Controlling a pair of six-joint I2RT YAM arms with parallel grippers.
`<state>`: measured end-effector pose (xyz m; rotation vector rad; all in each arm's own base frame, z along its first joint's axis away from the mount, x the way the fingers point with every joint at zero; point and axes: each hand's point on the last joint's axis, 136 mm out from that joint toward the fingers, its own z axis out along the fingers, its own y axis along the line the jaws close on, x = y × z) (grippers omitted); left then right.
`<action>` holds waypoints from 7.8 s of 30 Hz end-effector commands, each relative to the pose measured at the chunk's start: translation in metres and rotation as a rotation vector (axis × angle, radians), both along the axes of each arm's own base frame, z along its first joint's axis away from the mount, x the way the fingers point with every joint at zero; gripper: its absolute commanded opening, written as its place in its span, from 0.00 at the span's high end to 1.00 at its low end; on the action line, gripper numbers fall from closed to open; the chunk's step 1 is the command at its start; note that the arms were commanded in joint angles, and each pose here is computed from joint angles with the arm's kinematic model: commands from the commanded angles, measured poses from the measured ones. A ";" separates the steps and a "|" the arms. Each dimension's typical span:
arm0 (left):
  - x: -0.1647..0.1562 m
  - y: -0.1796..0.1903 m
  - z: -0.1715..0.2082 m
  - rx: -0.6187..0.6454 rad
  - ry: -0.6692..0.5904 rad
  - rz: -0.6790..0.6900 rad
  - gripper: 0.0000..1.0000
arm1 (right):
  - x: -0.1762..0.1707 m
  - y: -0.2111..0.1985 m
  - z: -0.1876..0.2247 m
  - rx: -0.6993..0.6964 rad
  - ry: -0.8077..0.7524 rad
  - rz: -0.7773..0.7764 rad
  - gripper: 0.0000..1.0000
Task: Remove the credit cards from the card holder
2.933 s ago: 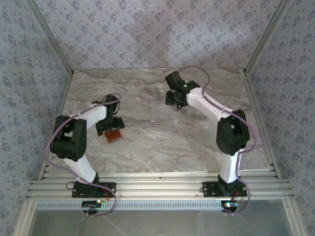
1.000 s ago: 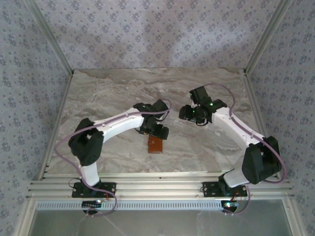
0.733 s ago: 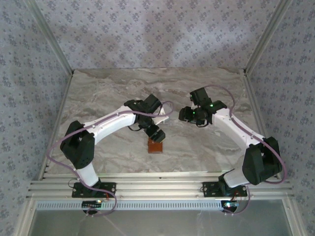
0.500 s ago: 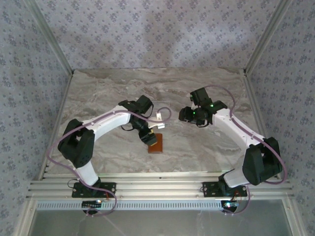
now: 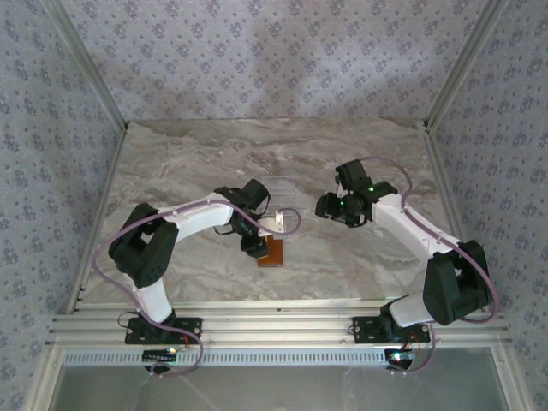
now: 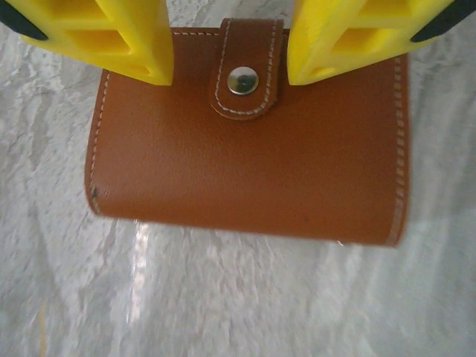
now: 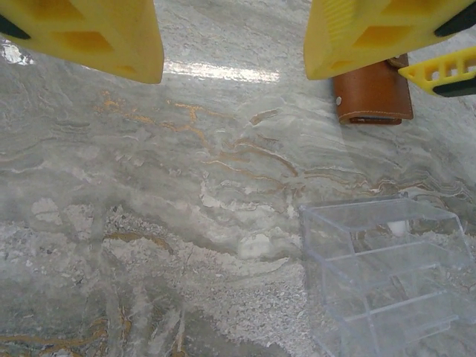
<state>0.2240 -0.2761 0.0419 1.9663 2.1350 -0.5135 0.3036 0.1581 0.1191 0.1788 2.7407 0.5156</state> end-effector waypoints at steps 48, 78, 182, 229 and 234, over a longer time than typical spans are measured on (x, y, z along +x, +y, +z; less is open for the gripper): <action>0.005 -0.028 0.033 -0.232 -0.162 0.028 0.82 | -0.032 0.092 -0.057 0.254 0.184 0.152 0.47; -0.003 -0.024 0.074 -0.419 -0.272 0.120 0.83 | -0.041 0.115 -0.066 0.286 0.239 0.192 0.47; 0.019 0.000 0.032 -0.108 0.485 1.425 0.73 | -0.056 0.133 -0.029 0.181 0.187 0.193 1.00; 0.010 0.079 -0.042 0.110 0.432 1.587 0.78 | -0.063 0.068 -0.092 -0.006 0.229 0.062 0.74; 0.015 0.077 -0.033 0.088 0.419 1.580 0.78 | -0.062 0.061 -0.099 -0.056 0.225 0.048 0.61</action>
